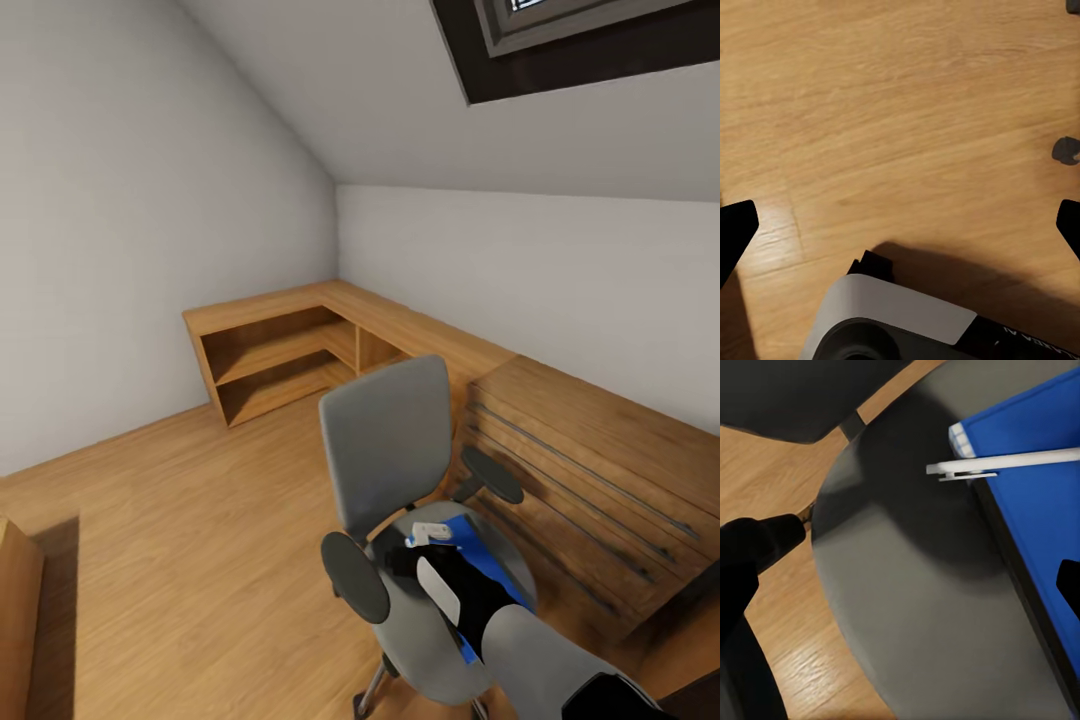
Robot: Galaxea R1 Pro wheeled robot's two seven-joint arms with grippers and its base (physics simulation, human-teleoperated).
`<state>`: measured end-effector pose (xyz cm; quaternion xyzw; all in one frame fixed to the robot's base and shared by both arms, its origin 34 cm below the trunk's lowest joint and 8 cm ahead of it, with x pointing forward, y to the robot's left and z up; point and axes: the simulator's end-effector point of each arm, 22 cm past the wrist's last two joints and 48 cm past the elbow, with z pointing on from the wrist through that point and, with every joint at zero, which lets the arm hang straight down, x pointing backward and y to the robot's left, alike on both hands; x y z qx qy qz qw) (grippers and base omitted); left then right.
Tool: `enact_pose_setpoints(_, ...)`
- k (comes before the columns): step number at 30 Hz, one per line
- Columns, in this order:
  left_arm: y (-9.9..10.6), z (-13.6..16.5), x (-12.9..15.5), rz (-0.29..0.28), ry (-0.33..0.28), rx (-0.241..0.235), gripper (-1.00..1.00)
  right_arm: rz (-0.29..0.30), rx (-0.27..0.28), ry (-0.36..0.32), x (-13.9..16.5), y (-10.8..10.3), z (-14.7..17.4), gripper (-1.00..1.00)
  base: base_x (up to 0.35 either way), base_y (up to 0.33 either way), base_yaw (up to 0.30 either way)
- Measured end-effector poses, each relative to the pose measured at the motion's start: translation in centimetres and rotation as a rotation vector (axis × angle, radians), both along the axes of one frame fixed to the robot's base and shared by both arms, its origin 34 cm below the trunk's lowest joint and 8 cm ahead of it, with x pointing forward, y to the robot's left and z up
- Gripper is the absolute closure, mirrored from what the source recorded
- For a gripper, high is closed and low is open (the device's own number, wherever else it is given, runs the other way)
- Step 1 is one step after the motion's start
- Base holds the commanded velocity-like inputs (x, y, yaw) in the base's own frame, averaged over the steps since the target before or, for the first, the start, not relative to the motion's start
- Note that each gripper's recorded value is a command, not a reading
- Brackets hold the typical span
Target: In the bedroom, organize the workspace by keeping the computer under the desk, ensuring the monitor is on the desk, placing the keyboard on the desk next to the monitor, placing the mouse on the desk next to the keyboard, moving the folder from the swivel chair onto the desk next to the mouse, stacking the notebook on top of the folder with the pen on top of the notebook, and positioning the swivel chair next to the desk.
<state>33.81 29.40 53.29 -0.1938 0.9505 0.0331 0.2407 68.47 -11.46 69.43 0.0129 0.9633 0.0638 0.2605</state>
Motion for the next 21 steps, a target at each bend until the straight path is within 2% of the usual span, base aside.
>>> enact_pose_setpoints(8, 0.0, 0.0, 0.0, -0.001, 0.000, 0.000, -1.00, -0.019, 0.000, 0.002, 0.1, -0.9, -0.1, -1.00, 0.018, 0.009, 0.000)
enact_pose_setpoints(21, 0.0, 0.0, 0.0, 0.000, 0.000, 0.000, -1.00, -0.028, -0.009, 0.002, 0.2, -1.9, -0.2, -1.00, 0.177, 0.000, 0.000)
